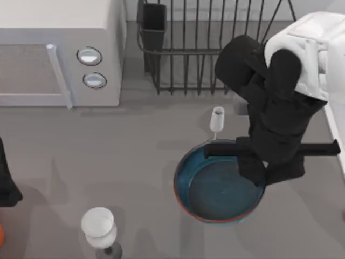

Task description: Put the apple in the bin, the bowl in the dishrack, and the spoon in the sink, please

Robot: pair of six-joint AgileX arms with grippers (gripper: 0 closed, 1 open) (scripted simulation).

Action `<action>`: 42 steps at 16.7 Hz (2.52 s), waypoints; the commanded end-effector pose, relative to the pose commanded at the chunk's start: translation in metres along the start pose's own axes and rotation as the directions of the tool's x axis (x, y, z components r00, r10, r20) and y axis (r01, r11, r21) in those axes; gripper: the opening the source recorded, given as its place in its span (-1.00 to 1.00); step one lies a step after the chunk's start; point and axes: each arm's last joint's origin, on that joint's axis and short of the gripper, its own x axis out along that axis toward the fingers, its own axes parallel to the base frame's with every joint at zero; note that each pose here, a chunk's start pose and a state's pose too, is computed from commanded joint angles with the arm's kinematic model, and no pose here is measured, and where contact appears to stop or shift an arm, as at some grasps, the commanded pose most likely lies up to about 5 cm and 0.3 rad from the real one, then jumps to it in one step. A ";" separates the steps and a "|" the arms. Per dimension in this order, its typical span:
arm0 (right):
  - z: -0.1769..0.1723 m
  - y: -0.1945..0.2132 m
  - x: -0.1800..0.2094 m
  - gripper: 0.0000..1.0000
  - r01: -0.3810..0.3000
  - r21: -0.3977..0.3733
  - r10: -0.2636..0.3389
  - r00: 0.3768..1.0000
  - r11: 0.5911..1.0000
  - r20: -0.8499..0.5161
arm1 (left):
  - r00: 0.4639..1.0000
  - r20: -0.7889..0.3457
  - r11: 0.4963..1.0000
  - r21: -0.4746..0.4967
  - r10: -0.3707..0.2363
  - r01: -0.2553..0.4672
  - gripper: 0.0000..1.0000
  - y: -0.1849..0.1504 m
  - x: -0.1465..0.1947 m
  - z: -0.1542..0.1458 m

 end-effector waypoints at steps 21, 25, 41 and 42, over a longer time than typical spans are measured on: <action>-0.035 0.070 -0.140 -1.00 0.101 -0.134 0.110 0.220 0.986 0.969 | 1.000 0.000 1.000 0.000 0.000 0.000 1.00 0.000 0.000 0.000; -0.061 0.059 -0.185 -1.00 0.020 -0.021 0.020 0.026 1.000 0.999 | 1.000 0.000 1.000 0.000 0.000 0.000 1.00 0.000 0.000 0.000; 0.057 0.089 -0.084 -1.00 -0.004 0.000 0.000 -0.004 1.000 1.000 | 1.000 0.000 1.000 0.000 0.000 0.000 1.00 0.000 0.000 0.000; 0.074 0.086 -0.066 -1.00 -0.008 0.000 0.000 -0.009 1.000 1.000 | 1.000 0.000 1.000 0.000 0.000 0.000 1.00 0.000 0.000 0.000</action>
